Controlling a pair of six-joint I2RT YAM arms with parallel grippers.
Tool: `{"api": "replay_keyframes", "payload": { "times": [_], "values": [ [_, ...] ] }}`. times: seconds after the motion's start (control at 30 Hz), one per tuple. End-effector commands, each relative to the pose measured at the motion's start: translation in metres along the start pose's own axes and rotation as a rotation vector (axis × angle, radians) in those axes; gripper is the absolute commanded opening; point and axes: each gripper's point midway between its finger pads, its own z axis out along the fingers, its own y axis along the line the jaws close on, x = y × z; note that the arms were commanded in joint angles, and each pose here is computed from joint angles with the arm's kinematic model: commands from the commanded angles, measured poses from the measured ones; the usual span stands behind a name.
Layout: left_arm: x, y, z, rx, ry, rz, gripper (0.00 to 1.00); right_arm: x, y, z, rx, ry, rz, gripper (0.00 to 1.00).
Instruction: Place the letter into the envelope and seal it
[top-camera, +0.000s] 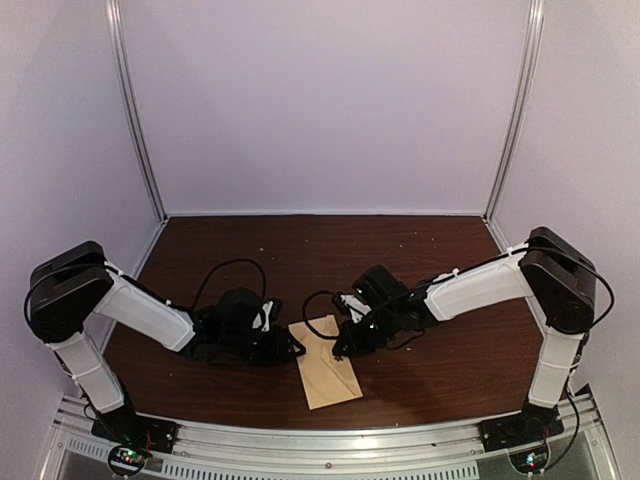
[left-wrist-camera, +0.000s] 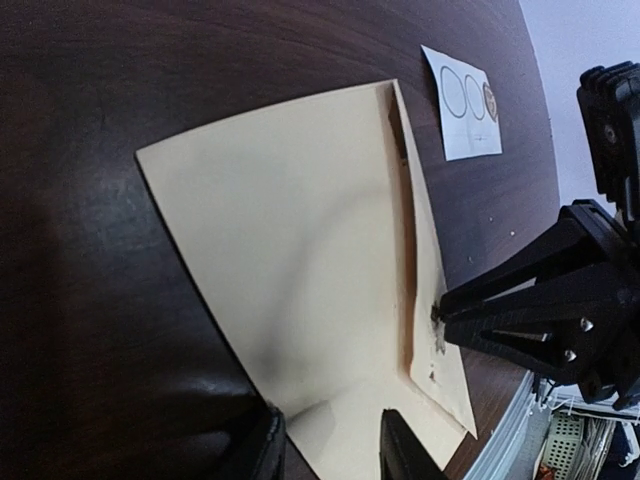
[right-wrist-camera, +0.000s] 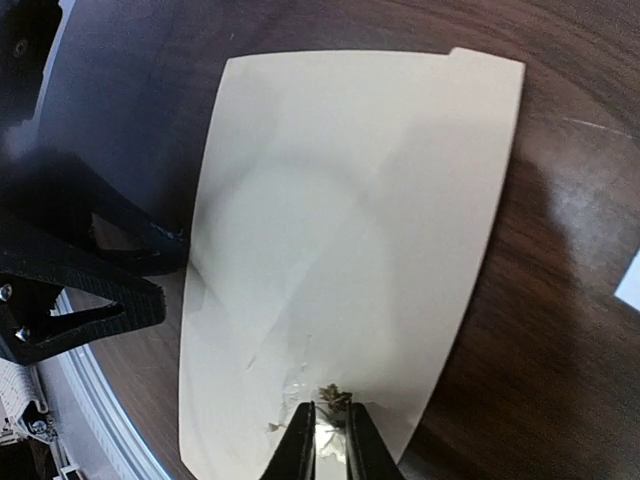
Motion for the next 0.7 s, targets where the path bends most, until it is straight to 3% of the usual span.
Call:
{"api": "replay_keyframes", "payload": {
  "times": [0.0, 0.47, 0.67],
  "values": [
    [0.000, 0.008, 0.005, -0.020, 0.013, 0.015, 0.34, -0.006, 0.023, 0.011, -0.065, -0.009, -0.010, 0.12],
    [-0.004, 0.007, 0.000, -0.015, -0.011, 0.020, 0.34, 0.026, 0.003, 0.029, -0.033, 0.056, 0.039, 0.12],
    [-0.027, -0.013, -0.008, -0.010, -0.067, 0.093, 0.35, 0.000, 0.028, 0.004, -0.070, -0.023, -0.024, 0.13]
  ]
}}
